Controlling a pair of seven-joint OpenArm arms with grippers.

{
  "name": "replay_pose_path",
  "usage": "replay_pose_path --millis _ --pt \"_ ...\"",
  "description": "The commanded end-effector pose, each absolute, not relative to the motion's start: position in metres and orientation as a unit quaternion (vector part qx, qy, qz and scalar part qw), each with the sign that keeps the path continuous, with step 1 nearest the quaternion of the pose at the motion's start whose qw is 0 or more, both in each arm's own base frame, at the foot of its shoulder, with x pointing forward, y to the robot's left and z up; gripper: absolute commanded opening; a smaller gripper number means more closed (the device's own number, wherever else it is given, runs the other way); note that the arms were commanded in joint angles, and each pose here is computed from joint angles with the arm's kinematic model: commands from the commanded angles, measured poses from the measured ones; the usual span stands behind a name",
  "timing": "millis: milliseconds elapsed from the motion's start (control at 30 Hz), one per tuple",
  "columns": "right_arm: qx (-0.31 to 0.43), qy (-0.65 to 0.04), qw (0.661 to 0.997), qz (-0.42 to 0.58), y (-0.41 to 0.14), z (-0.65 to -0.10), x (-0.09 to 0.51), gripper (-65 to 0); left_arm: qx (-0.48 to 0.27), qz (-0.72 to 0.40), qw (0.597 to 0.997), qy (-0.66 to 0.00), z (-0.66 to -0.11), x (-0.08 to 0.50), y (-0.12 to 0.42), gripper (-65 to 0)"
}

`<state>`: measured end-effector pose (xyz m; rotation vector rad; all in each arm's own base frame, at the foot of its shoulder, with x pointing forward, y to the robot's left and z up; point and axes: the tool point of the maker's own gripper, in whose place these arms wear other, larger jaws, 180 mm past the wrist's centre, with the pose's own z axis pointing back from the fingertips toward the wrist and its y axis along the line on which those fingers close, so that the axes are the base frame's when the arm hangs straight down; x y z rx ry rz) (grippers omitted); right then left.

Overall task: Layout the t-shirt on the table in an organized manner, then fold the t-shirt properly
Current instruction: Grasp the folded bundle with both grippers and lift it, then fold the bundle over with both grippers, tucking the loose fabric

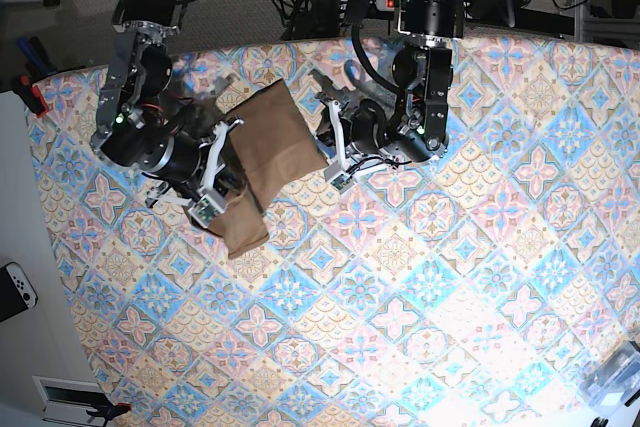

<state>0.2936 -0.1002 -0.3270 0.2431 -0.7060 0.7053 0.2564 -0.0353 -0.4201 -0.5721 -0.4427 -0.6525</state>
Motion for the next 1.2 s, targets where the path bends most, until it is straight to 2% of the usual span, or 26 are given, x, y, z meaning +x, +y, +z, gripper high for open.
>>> replay_pose_path --millis 0,100,267,300,433,500,633,800,933,1033,1133,1167 --pt "0.127 -0.363 0.855 0.347 -0.090 -0.314 0.300 -65.0 -0.281 -0.315 0.876 -0.232 -0.409 0.265 -0.041 -65.0" --pt "0.144 -0.360 0.847 0.364 -0.074 -0.317 0.298 -65.0 -0.281 -0.315 0.876 -0.232 -0.409 0.265 -0.041 -65.0" --pt "0.168 -0.318 0.853 0.378 -0.061 -0.343 0.288 -65.0 -0.279 -0.317 0.878 -0.226 -0.410 0.263 -0.040 -65.0" --pt "0.172 -0.311 0.853 0.383 -0.058 -0.347 0.285 -63.2 -0.277 -0.319 0.879 -0.221 -0.411 0.262 -0.039 -65.0" --pt "0.182 -0.299 0.846 0.401 -0.045 -0.352 0.279 -47.2 -0.271 -0.325 0.883 -0.205 -0.413 0.259 -0.036 -65.0" --pt "0.186 -0.294 0.842 0.412 -0.038 -0.354 0.275 -41.9 -0.265 -0.327 0.882 -0.214 -0.408 0.261 -0.033 -65.0" --pt "0.189 -0.277 0.831 0.444 -0.028 -0.359 0.265 -36.9 -0.240 -0.332 0.879 -0.243 -0.387 0.259 -0.023 -65.0" --pt "0.191 -0.259 0.817 0.478 -0.018 -0.365 0.252 -39.8 -0.180 -0.322 0.891 -0.266 -0.362 0.255 0.018 -65.0" --pt "0.192 -0.256 0.815 0.483 -0.016 -0.366 0.250 -44.8 -0.127 -0.291 0.908 -0.272 -0.349 0.257 0.062 -65.0" --pt "0.186 -0.248 0.817 0.486 -0.018 -0.367 0.249 -53.2 -0.107 -0.273 0.910 -0.292 -0.337 0.263 0.078 -65.0" --pt "0.181 -0.267 0.809 0.492 -0.015 -0.355 0.251 -65.0 -0.103 -0.270 0.910 -0.296 -0.335 0.264 0.081 -65.0" --pt "0.178 -0.279 0.803 0.496 -0.013 -0.348 0.253 -65.0 -0.103 -0.270 0.910 -0.297 -0.335 0.265 0.081 -65.0"
